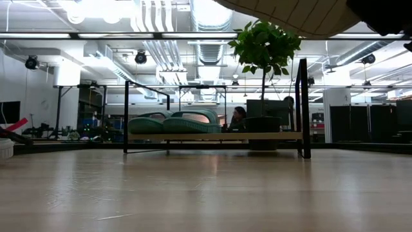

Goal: Pick and place slides into the shelf
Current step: Put the top gray slipper on the shelf

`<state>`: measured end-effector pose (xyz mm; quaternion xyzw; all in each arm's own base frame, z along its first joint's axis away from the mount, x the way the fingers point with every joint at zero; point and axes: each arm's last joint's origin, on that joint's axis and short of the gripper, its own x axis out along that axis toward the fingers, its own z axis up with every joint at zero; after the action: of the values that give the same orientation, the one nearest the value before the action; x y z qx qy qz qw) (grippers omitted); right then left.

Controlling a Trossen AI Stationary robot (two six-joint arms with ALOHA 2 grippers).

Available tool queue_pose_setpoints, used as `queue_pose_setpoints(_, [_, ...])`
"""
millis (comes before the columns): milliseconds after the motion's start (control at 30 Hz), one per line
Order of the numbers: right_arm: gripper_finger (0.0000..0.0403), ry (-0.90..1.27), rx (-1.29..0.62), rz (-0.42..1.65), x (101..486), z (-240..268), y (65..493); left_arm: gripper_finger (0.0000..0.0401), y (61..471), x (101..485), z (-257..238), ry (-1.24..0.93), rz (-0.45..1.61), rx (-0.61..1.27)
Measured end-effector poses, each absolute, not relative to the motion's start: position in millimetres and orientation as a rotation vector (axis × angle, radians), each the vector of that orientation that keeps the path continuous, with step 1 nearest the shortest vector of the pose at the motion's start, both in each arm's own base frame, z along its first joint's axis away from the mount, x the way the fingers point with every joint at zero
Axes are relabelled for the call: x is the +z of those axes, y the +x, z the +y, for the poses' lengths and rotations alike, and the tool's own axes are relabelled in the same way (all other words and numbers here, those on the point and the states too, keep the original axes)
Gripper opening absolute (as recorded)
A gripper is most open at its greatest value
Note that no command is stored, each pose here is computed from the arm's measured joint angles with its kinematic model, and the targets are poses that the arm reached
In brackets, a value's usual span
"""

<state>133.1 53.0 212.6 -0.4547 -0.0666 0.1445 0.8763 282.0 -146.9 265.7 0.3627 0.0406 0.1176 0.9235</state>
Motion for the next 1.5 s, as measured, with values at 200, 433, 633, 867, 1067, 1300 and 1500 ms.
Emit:
queue_pose_setpoints(200, [0.0021,-0.946,0.302,-0.136,212.4,53.0,133.1,0.0279,285.1,265.8,-146.7,0.668,0.033,0.128])
queue_pose_setpoints(433, [0.0021,-0.946,0.299,-0.135,212.4,52.9,133.2,0.0279,295.5,253.7,-145.1,0.669,0.059,0.119])
queue_pose_setpoints(633, [0.0021,-0.945,0.298,-0.136,212.6,52.9,133.2,0.0279,309.9,253.9,-148.1,0.655,0.037,0.146])
queue_pose_setpoints(867, [0.0021,-0.939,0.299,-0.134,212.4,52.9,133.2,0.0277,317.0,259.2,-147.3,0.647,0.024,0.165])
queue_pose_setpoints(1067, [0.0021,-0.939,0.299,-0.134,212.4,52.9,133.2,0.0225,319.8,254.9,-143.1,0.654,0.045,0.174])
queue_pose_setpoints(1300, [0.0021,-0.937,0.297,-0.136,212.8,52.9,133.2,0.0066,320.7,256.4,-143.8,0.661,0.043,0.165])
queue_pose_setpoints(1500, [0.0035,-0.934,0.293,-0.14,213.4,52.9,133.2,0.0031,320.8,257.4,-143.6,0.669,0.043,0.176])
